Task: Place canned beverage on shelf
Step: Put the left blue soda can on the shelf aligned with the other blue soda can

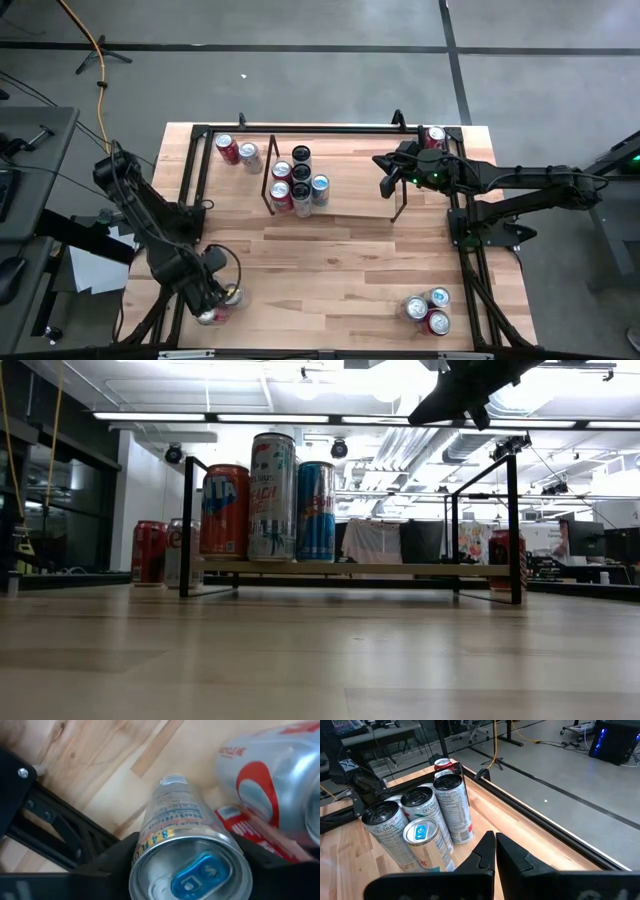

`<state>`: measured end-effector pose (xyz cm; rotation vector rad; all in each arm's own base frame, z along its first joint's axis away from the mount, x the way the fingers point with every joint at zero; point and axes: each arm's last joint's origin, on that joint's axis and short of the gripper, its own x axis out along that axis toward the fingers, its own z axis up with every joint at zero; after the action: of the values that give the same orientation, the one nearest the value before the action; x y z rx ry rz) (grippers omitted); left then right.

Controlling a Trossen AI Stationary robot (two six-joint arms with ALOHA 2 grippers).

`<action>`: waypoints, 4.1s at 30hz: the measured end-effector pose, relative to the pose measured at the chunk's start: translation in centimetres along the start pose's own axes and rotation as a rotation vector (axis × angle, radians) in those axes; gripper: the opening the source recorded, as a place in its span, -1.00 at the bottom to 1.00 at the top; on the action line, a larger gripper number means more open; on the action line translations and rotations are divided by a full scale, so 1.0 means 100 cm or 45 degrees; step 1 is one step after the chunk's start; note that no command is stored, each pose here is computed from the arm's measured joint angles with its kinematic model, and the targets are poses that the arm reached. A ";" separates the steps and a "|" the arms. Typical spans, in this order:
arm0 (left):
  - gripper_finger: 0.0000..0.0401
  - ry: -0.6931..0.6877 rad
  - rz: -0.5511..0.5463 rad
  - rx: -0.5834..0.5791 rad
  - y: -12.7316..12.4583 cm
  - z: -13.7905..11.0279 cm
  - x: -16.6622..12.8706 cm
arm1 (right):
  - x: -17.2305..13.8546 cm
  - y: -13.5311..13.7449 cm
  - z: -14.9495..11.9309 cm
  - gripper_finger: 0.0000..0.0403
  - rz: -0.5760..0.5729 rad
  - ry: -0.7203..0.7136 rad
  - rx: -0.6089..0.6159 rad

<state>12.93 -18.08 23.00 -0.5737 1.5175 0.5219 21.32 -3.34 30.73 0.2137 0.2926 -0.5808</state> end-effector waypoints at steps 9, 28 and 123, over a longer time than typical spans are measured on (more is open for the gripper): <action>-0.08 0.006 -0.133 -0.097 0.046 0.008 -0.047 | 0.000 -0.001 0.000 -1.00 -0.037 -0.011 0.000; -0.08 -0.735 -0.597 -0.017 0.086 0.090 -0.187 | -0.001 0.007 0.014 -0.97 0.187 -0.137 0.286; 0.25 -1.725 -0.529 0.178 0.123 0.196 -0.196 | 0.038 0.022 0.002 -0.01 0.183 -0.124 -0.004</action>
<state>20.12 4.62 41.78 -0.2705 0.1302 0.3300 25.61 -3.55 29.87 0.2013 0.1820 -0.4472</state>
